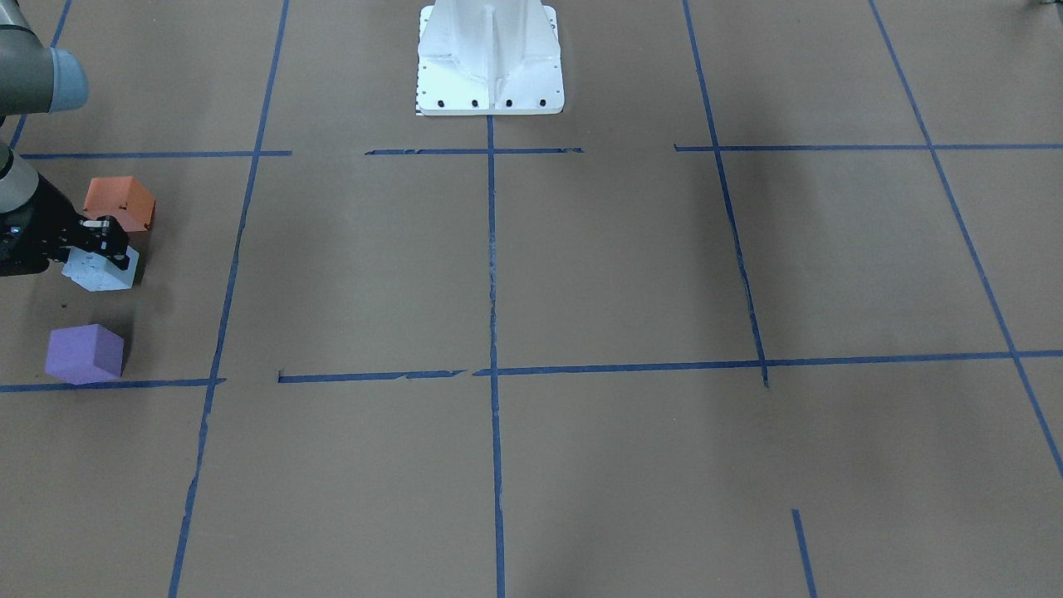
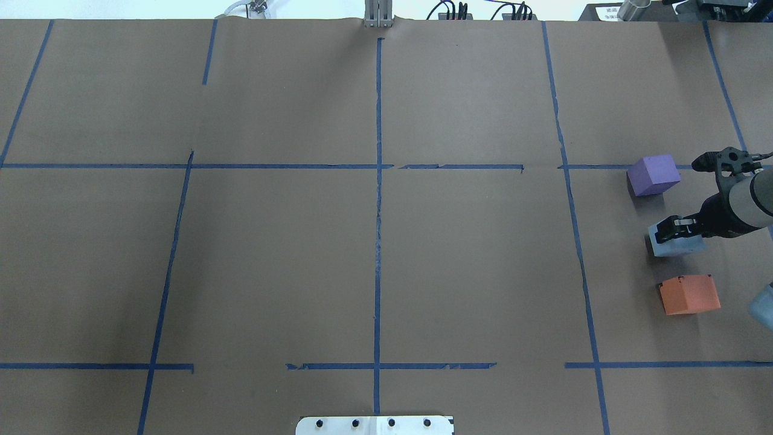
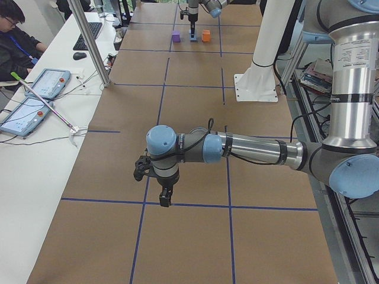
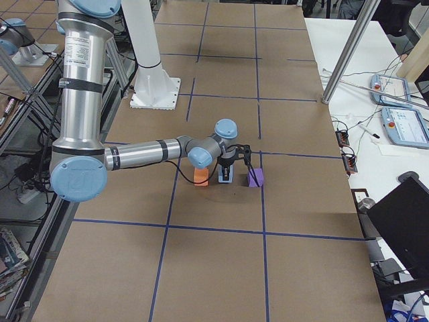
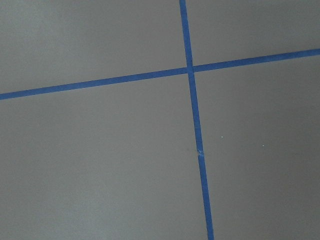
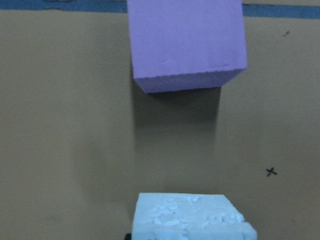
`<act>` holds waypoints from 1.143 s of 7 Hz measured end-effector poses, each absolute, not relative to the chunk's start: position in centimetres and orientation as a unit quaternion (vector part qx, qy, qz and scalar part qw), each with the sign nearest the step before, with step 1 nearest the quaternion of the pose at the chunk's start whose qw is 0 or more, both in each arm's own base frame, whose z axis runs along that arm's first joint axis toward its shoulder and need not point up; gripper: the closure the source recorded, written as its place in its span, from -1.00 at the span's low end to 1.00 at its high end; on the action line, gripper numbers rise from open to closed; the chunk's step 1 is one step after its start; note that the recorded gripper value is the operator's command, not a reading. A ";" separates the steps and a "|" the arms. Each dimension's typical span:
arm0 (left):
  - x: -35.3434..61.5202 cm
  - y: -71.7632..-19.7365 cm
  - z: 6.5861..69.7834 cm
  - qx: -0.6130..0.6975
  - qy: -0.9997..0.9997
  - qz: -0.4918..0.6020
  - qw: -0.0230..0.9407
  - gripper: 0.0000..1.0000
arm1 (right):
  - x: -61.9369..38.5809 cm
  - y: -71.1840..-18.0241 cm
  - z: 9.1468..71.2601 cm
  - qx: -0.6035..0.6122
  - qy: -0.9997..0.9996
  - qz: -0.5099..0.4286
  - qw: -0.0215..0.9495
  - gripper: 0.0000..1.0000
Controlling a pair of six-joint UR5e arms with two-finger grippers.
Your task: Place blue block between orange and purple blocks
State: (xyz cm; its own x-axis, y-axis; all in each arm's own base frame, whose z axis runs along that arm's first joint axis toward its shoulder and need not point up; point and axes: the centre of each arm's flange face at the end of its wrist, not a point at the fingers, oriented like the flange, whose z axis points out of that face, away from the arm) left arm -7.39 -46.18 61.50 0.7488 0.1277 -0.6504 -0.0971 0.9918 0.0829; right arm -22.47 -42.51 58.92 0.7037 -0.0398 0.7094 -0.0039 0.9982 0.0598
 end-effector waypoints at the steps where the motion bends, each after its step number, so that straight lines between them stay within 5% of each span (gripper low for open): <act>1: -7.4 -46.2 61.5 0.022 0.349 0.060 0.935 -1.00 | -22.4 -42.6 59.1 0.030 -0.386 -0.009 0.922 -1.00; 4: -7.4 -46.2 61.4 0.022 0.349 0.060 0.935 -1.00 | -18.6 -43.8 57.0 0.031 -0.391 -0.009 0.920 -1.00; 8: -7.4 -46.2 61.3 0.030 0.349 0.063 0.935 -1.00 | 0.7 -44.9 59.1 0.039 -0.343 -0.095 0.934 -1.00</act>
State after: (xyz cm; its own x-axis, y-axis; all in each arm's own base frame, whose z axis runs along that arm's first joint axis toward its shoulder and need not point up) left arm -7.39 -46.22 61.29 0.7491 0.1390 -0.6477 -0.0978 0.9902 0.0994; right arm 0.74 -44.94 59.13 0.7467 -0.2049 0.6328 0.1509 0.9788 0.1388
